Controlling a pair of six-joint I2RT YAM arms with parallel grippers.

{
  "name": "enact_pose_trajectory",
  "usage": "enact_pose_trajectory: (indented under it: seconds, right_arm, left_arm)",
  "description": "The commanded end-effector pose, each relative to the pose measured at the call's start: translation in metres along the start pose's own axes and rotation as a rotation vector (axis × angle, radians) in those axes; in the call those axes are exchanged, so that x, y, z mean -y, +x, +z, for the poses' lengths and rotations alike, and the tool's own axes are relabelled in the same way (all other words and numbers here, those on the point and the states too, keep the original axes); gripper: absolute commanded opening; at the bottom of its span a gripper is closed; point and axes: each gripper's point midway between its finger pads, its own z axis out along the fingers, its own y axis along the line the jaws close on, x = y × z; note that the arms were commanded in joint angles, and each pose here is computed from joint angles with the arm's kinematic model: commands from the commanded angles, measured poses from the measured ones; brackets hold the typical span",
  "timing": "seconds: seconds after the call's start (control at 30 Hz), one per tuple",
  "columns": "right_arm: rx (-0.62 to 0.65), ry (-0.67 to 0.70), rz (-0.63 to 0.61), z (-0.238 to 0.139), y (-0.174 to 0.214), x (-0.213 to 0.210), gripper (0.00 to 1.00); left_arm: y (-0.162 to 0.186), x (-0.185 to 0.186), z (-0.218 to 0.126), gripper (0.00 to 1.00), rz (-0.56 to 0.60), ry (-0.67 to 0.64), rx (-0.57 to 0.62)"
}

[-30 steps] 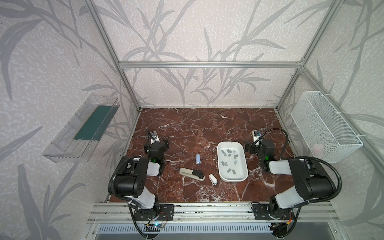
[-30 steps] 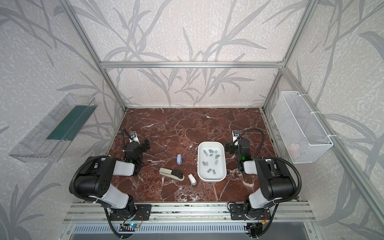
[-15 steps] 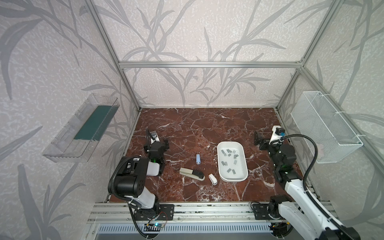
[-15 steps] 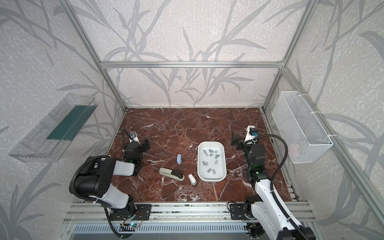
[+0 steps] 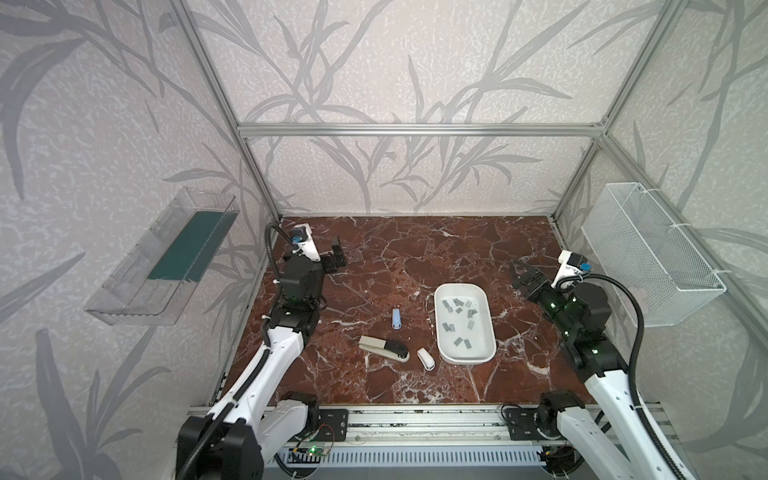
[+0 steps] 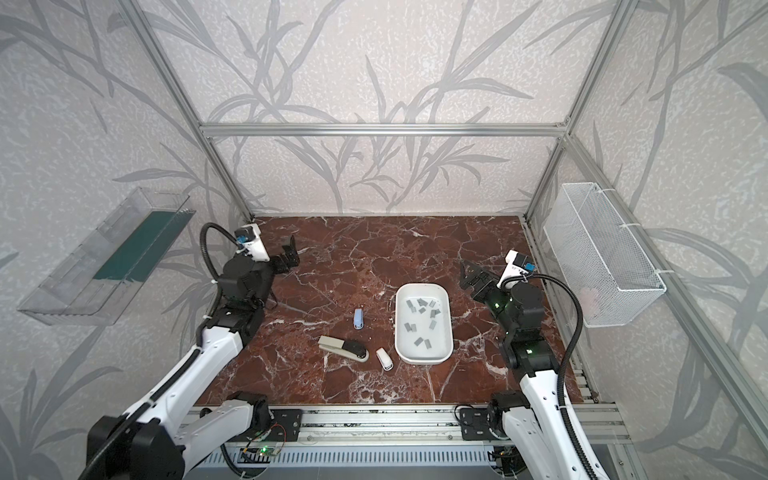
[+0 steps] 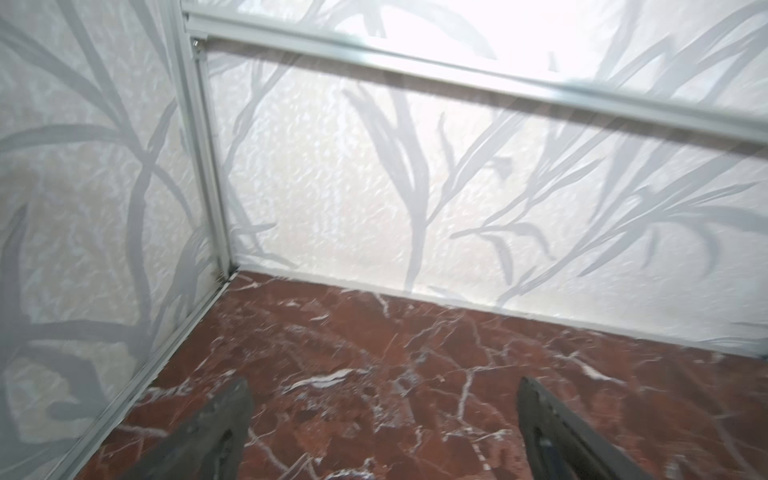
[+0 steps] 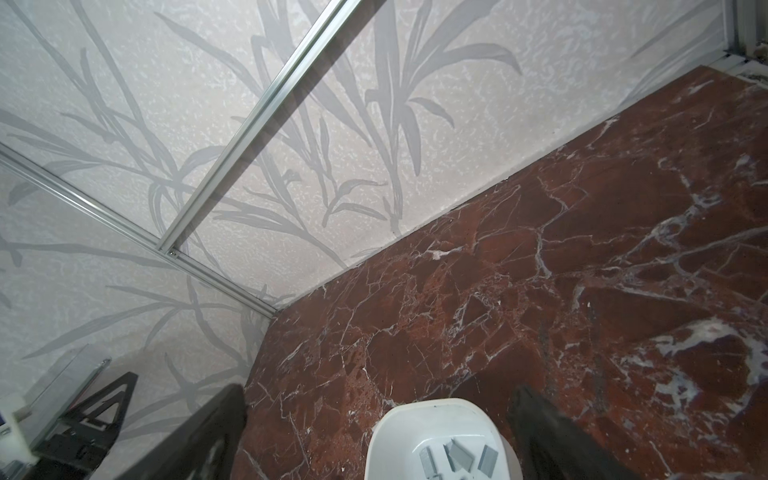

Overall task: Load the staples into the stapler
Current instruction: 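Move both grippers toward the long cream stapler beside the tray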

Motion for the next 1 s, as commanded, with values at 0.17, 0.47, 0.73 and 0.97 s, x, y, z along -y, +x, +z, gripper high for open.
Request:
enact_pose_trajectory:
  seconds: [0.17,0.47,0.73,0.97]
  right_arm:
    - [-0.201,-0.518,-0.126,-0.006,0.051,-0.068,0.99]
    - [-0.347,-0.457,-0.484,-0.028,0.131,-0.095,0.99]
    - [-0.298,-0.373,-0.455,-0.043,0.138,-0.058,0.99]
    - [-0.222,-0.182,-0.518,-0.045,0.136,-0.008,0.99]
  left_arm:
    - [0.010,0.048,-0.022,0.99,-0.090,0.287,-0.220]
    - [0.039,0.171,-0.061,0.94,0.323,0.940,-0.264]
    - [0.083,0.187,-0.140,0.83,0.895,1.370,-0.544]
    - [0.180,0.160,-0.161,0.81,1.031,1.477,-0.819]
